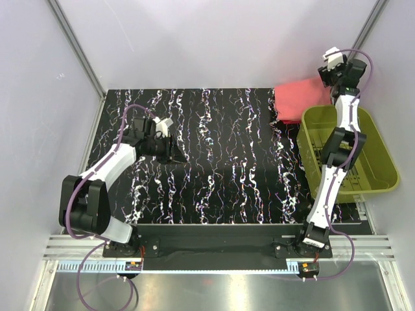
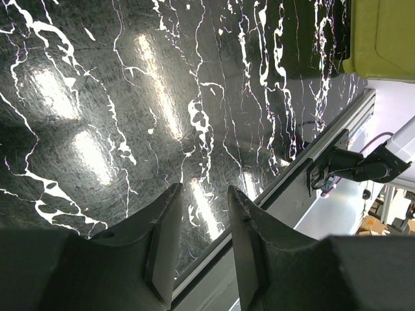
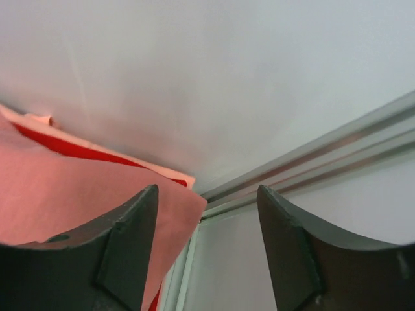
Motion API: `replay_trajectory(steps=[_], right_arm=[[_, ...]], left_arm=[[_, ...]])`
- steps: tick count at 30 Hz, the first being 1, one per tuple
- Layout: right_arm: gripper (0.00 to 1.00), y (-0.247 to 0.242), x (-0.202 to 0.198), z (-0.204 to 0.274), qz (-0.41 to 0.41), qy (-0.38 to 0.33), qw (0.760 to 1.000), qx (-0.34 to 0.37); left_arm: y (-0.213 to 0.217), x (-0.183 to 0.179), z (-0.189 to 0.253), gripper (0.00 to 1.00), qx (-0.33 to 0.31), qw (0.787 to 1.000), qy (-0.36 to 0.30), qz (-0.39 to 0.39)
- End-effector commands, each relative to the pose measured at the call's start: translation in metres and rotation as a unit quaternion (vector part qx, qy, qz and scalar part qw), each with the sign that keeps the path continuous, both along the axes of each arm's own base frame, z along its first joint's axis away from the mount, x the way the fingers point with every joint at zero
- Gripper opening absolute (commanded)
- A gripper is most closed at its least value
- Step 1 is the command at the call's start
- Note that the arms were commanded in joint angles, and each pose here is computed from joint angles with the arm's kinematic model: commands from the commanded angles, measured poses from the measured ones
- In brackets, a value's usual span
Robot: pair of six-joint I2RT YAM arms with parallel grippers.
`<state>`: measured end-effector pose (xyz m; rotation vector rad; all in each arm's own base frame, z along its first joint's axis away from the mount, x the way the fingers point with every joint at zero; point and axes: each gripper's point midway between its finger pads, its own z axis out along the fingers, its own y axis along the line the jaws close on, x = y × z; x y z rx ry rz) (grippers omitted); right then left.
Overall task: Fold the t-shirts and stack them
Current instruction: Neatly place the folded tshirt to the corner
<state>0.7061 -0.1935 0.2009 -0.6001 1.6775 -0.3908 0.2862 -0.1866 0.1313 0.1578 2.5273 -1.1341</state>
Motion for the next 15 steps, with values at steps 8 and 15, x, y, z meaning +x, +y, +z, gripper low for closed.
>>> replay_trajectory(steps=[8, 15], right_arm=[[0.96, 0.032, -0.038, 0.139, -0.143, -0.086, 0.984, 0.068], [0.33, 0.075, -0.068, 0.109, -0.116, 0.001, 0.975, 0.191]], left_arm=[[0.010, 0.031, 0.053, 0.41, 0.007, 0.994, -0.105, 0.025], [0.020, 0.034, 0.072, 0.45, -0.015, 0.987, -0.149, 0.052]])
